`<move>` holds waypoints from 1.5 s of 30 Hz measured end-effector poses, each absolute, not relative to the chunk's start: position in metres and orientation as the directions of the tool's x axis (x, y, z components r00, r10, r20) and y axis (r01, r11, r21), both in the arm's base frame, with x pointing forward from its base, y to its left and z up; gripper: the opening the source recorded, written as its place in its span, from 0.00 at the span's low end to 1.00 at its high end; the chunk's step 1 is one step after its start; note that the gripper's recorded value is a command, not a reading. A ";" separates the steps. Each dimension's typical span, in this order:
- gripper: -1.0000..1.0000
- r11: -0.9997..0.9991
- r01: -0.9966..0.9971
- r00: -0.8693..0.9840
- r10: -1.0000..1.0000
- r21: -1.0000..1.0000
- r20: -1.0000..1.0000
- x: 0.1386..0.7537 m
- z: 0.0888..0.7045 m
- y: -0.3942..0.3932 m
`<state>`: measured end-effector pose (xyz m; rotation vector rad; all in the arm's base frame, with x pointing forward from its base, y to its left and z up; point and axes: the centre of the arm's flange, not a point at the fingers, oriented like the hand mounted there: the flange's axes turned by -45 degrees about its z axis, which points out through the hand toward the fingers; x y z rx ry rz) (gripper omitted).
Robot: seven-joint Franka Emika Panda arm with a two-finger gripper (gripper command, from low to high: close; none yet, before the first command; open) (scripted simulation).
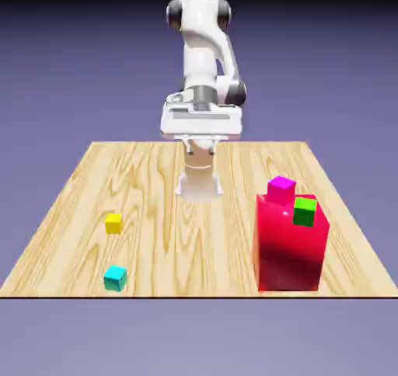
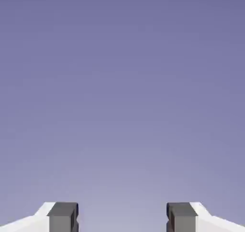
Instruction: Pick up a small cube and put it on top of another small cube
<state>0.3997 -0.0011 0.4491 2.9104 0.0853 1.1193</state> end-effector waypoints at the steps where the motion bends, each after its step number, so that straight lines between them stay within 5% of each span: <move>1: 0.50 -0.998 0.044 0.775 0.063 0.047 0.629 0.408 0.441 -0.006; 10: 0.50 -0.995 0.058 0.977 0.074 0.085 0.202 0.463 0.357 -0.064; 19: 0.50 -0.994 0.070 0.960 0.046 0.079 -0.278 0.478 0.261 -0.136; 33: 0.50 -1.000 0.018 0.500 -0.007 0.018 -0.866 0.428 0.120 -0.249; 39: 0.50 -0.999 -0.040 0.192 -0.008 0.001 -0.981 0.388 0.072 -0.290; 44: 0.50 -0.999 -0.045 0.167 -0.008 0.001 -0.986 0.346 0.046 -0.291; 45: 0.00 -0.999 -0.045 0.167 -0.008 0.000 -0.986 0.336 0.040 -0.290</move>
